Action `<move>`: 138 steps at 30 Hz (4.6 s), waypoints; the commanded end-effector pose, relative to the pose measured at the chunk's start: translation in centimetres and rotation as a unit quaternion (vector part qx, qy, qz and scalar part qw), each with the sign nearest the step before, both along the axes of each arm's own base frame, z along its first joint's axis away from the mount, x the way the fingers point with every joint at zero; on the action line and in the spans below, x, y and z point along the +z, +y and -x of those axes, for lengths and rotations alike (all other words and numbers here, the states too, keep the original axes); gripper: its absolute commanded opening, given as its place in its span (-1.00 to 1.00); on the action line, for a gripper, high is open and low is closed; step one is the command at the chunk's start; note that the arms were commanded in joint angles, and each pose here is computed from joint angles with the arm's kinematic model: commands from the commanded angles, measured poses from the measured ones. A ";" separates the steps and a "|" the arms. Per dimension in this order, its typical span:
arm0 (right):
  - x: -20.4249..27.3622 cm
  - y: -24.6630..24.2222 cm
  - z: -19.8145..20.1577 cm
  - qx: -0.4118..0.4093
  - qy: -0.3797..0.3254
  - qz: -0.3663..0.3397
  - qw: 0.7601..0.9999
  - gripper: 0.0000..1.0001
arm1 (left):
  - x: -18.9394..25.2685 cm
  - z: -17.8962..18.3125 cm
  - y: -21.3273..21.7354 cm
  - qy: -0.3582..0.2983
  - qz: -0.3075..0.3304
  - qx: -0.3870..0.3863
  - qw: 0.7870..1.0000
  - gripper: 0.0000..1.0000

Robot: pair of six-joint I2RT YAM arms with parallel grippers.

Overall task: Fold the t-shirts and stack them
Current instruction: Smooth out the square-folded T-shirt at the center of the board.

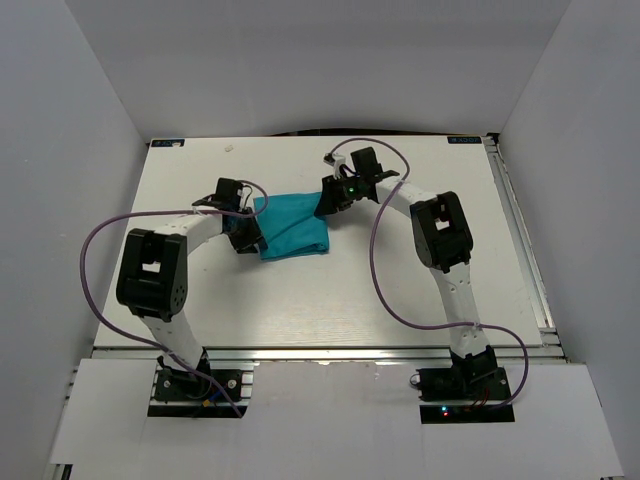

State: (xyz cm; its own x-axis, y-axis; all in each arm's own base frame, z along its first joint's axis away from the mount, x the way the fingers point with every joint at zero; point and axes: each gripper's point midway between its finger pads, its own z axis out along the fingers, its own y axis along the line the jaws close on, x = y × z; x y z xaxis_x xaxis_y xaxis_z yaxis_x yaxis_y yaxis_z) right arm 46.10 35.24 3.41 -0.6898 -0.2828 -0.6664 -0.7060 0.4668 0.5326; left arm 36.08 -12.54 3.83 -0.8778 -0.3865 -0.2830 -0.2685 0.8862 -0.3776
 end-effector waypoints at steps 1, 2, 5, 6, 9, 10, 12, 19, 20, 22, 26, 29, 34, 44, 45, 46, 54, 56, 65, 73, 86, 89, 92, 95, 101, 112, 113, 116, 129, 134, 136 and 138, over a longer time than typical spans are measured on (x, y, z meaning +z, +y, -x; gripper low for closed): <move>2.3 0.4 -0.5 0.015 -0.024 -0.021 0.999 -0.03 | 0.1 -0.1 1.0 0.004 -0.011 0.019 1.000 0.05; 2.9 0.5 -0.6 0.018 -0.030 -0.025 0.999 0.02 | 1.1 -0.8 0.8 -0.009 -0.007 0.021 1.000 0.13; 5.7 0.5 -0.6 0.026 -0.051 -0.045 0.997 0.10 | 4.6 -2.2 0.5 -0.049 0.007 0.026 0.998 0.35; 7.2 0.5 -0.7 0.028 -0.067 -0.054 0.996 0.11 | 6.3 -2.9 0.3 -0.067 0.012 0.027 0.997 0.36; 9.3 -0.2 -0.5 0.025 -0.089 -0.060 0.994 0.12 | 9.7 -3.7 0.4 -0.101 0.017 0.033 0.994 0.38; 9.7 -0.5 -0.5 0.024 -0.092 -0.060 0.994 0.13 | 10.8 -3.7 0.5 -0.114 0.019 0.034 0.993 0.38; 10.7 -1.2 0.1 0.023 -0.100 -0.057 0.993 0.15 | 11.6 -3.5 0.7 -0.120 0.018 0.036 0.992 0.36; 11.0 -3.1 2.8 0.060 -0.153 -0.022 0.986 -0.14 | 11.1 -1.3 -0.7 -0.108 0.064 0.012 0.992 0.06; 10.8 -3.2 3.2 0.068 -0.158 -0.018 0.985 -0.23 | 11.5 -1.3 -0.9 -0.114 0.075 0.012 0.991 0.03; 10.1 -3.1 4.2 0.089 -0.163 -0.005 0.983 -0.41 | 10.6 -0.8 -1.1 -0.105 0.080 0.012 0.991 -0.04; 8.2 -2.0 5.9 0.118 -0.148 0.012 0.982 -0.76 | 10.4 -0.9 -1.5 -0.105 0.094 0.010 0.990 -0.16; 6.9 -0.9 7.0 0.129 -0.137 0.024 0.982 -0.82 | 10.5 -1.2 -1.6 -0.110 0.096 0.008 0.989 -0.16; 4.1 0.3 7.6 0.126 -0.099 0.036 0.986 -0.88 | 10.1 -1.7 -2.0 -0.107 0.101 0.005 0.989 -0.16; 1.1 0.2 10.4 0.148 -0.068 0.063 0.985 -0.92 | 9.5 -4.1 -2.5 -0.106 0.104 0.000 0.989 -0.16; 1.0 0.1 10.5 0.148 -0.066 0.066 0.985 -0.92 | 9.4 -4.2 -2.5 -0.106 0.105 0.000 0.989 -0.16; 1.1 0.1 10.6 0.149 -0.069 0.065 0.984 -0.92 | 9.2 -4.4 -2.5 -0.103 0.104 0.001 0.989 -0.16; 2.5 0.2 11.1 0.146 -0.107 0.068 0.981 -0.94 | 9.2 -5.3 -2.7 -0.105 0.105 -0.004 0.989 -0.16; 3.0 0.3 10.6 0.137 -0.125 0.071 0.980 -0.94 | 8.9 -5.4 -2.8 -0.101 0.106 -0.005 0.989 -0.16; 6.8 1.1 10.2 0.127 -0.155 0.049 0.979 -0.94 | 9.0 -5.4 -2.8 -0.103 0.107 -0.005 0.989 -0.16; 4.4 0.6 11.8 0.133 -0.117 0.060 0.982 -0.97 | 9.3 -5.2 -2.8 -0.105 0.109 -0.005 0.988 -0.16; 1.4 0.2 13.8 0.153 -0.096 0.083 0.980 -1.00 | 9.4 -5.1 -2.4 -0.107 0.108 0.000 0.988 -0.15; 0.6 0.0 14.0 0.155 -0.089 0.090 0.980 -1.00 | 9.3 -5.0 -2.4 -0.106 0.108 0.000 0.989 -0.16; 0.1 -0.3 14.1 0.153 -0.085 0.098 0.980 -1.00 | 9.4 -5.1 -2.3 -0.107 0.108 -0.001 0.988 -0.15; -0.8 -0.6 14.5 0.152 -0.077 0.104 0.980 -1.00 | 9.8 -5.5 -2.5 -0.111 0.113 -0.002 0.987 -0.15; -2.3 -0.8 14.9 0.149 -0.055 0.112 0.981 -1.00 | 11.1 -7.3 -3.2 -0.124 0.128 -0.009 0.984 -0.15; 1.5 0.6 14.4 0.151 -0.085 0.065 0.983 -1.00 | 10.4 -10.0 -5.1 -0.106 0.173 -0.018 0.979 -0.15; 2.2 0.8 14.4 0.151 -0.085 0.056 0.983 -1.00 | 9.4 -10.2 -5.2 -0.096 0.173 -0.017 0.980 -0.15; 5.2 1.4 14.4 0.155 -0.103 0.025 0.982 -1.00 | 8.0 -10.8 -5.3 -0.085 0.173 -0.014 0.981 -0.15; 16.1 -2.7 10.1 0.105 -0.172 -0.043 0.979 -0.97 | 3.2 -11.2 -4.2 -0.053 0.148 -0.009 0.988 -0.16; 17.8 -5.1 8.6 0.081 -0.185 -0.044 0.978 -0.93 | 4.4 -12.0 -4.0 -0.076 0.153 -0.015 0.985 -0.15; 18.8 -5.9 8.4 0.073 -0.190 -0.050 0.978 -0.91 | 6.9 -12.6 -4.3 -0.102 0.163 -0.022 0.981 -0.14; 20.0 -6.8 8.1 0.062 -0.199 -0.055 0.977 -0.89 | 10.2 -13.4 -4.7 -0.134 0.175 -0.030 0.975 -0.06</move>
